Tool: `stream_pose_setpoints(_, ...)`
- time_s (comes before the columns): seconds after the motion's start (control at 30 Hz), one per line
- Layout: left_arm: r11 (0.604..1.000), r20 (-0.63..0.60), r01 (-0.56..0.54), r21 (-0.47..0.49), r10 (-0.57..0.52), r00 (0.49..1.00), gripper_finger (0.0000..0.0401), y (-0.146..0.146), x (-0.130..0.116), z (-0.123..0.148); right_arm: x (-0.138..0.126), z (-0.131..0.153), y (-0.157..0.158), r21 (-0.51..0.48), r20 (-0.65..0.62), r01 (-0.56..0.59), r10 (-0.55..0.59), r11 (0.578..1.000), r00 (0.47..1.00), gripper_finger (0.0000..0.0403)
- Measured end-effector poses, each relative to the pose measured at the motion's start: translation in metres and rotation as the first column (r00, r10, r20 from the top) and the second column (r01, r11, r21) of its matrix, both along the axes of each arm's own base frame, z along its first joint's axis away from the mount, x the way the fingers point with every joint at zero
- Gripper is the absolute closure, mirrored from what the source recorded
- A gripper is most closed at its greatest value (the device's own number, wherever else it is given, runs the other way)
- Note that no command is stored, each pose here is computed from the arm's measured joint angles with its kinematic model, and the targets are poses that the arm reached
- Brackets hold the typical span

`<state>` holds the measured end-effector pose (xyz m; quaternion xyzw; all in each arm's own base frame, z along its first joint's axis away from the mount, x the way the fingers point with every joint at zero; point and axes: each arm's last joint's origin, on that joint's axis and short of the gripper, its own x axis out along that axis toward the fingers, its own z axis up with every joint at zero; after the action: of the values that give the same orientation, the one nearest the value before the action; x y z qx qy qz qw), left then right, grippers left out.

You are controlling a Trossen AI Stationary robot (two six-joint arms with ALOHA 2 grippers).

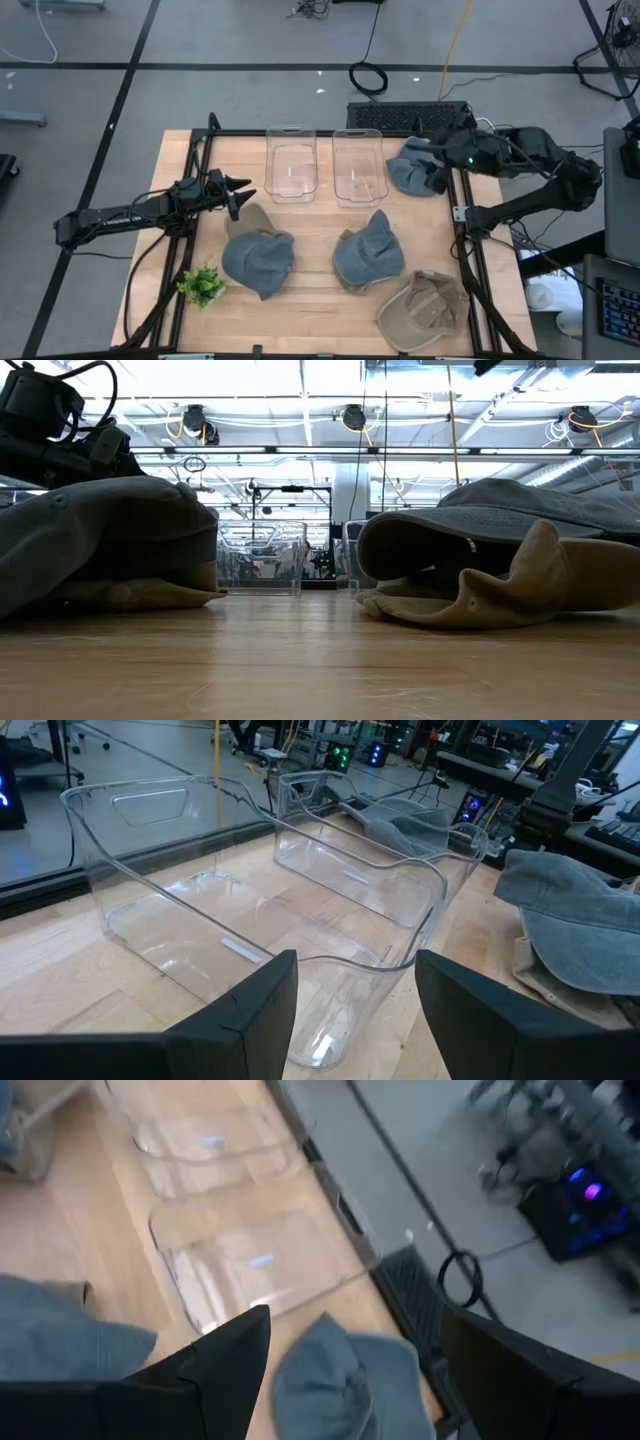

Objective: Pick & Place hat
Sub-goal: Put the top right blue cap into the right transparent bin

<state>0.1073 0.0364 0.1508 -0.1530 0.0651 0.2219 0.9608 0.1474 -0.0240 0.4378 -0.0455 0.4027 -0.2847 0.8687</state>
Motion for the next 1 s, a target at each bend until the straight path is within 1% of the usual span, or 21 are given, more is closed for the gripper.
stream_pose_setpoints(0.27, 1.0, 0.0, 0.001, 0.0, -0.001, 1.0, 0.0187, 0.0, 0.0, 0.0, -0.001, -0.006, -0.02, 0.13, -0.137, 0.007, 0.011, 0.991, 0.991, 0.0122)
stream_pose_setpoints(0.47, 1.0, 0.0, 0.001, 0.0, -0.001, 1.0, 0.0187, 0.0, 0.0, 0.0, -0.002, -0.011, -0.032, 0.218, -0.198, 0.031, 0.013, 0.975, 0.98, 0.0122)
stream_pose_setpoints(0.57, 1.0, 0.0, 0.001, 0.0, -0.001, 1.0, 0.0187, 0.0, 0.0, 0.0, -0.001, -0.014, -0.039, 0.214, -0.253, 0.039, 0.017, 0.976, 0.967, 0.0122)
stream_pose_setpoints(0.83, 1.0, 0.0, 0.0, 0.0, 0.0, 1.0, 0.0187, 0.0, 0.0, 0.0, 0.014, -0.026, -0.061, 0.212, -0.374, 0.044, 0.04, 0.976, 0.927, 0.0121)
stream_pose_setpoints(1.0, 1.0, 0.0, 0.001, 0.0, -0.001, 1.0, 0.0187, 0.0, 0.0, 0.0, 0.024, -0.035, -0.075, 0.204, -0.435, 0.068, 0.028, 0.977, 0.9, 0.0121)
